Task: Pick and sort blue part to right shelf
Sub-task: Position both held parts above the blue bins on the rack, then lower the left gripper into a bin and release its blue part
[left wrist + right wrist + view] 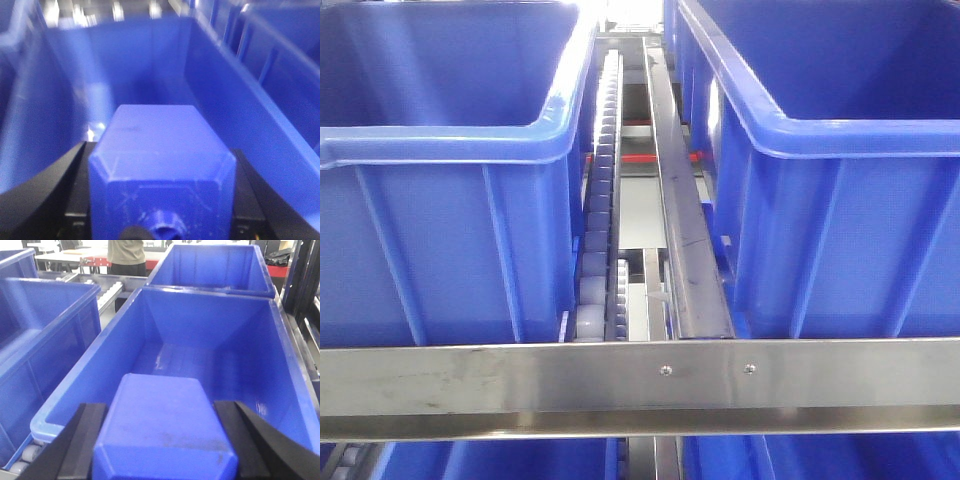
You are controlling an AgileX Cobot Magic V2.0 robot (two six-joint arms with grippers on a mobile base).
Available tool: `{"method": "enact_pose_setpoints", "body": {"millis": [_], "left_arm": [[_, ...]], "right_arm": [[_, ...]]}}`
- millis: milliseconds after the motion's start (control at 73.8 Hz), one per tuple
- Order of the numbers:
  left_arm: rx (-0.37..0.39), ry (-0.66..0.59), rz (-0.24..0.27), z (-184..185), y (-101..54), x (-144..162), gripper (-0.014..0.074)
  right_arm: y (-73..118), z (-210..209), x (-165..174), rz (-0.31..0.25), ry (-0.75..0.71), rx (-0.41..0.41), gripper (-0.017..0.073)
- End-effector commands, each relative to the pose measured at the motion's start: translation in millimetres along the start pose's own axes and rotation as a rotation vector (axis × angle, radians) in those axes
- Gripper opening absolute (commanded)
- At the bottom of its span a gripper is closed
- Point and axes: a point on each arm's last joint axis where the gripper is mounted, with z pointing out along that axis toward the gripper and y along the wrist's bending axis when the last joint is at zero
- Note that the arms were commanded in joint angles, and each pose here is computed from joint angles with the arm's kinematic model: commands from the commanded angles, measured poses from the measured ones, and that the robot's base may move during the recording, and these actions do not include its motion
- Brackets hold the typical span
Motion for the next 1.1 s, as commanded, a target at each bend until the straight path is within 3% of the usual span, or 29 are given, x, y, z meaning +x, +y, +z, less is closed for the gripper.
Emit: {"method": "enact_pose_setpoints", "body": {"millis": [0,163,298,583,827,1030,1084], "left_arm": [[0.015,-0.096,-0.023,22,-3.2,-31,0.0303],[0.004,0.055,-0.021,94,-4.7,-43,0.0303],[-0.032,0.196,-0.043,149,2.7,-47,0.0303],[-0.056,0.399,-0.056,252,9.4,-21,0.0303],[-0.068,0.505,-0.059,290,14.0,16,0.0303],[-0.086,0.530,-0.077,293,23.5,22,0.0313],[-0.090,0.532,-0.081,293,25.3,21,0.0353]], "right_arm": [[2.3,-1,-15,-0.027,-0.103,-0.022,0.0281],[2.3,-1,-15,-0.027,-0.102,-0.021,0.0281],[2.1,0,-15,-0.027,-0.098,-0.020,0.0281],[1.9,0,-14,-0.026,-0.092,-0.017,0.0281],[1.9,0,-14,-0.026,-0.092,-0.017,0.0281],[1.9,0,-14,-0.026,-0.092,-0.017,0.0281],[1.9,0,-14,-0.026,-0.092,-0.017,0.0281]]}}
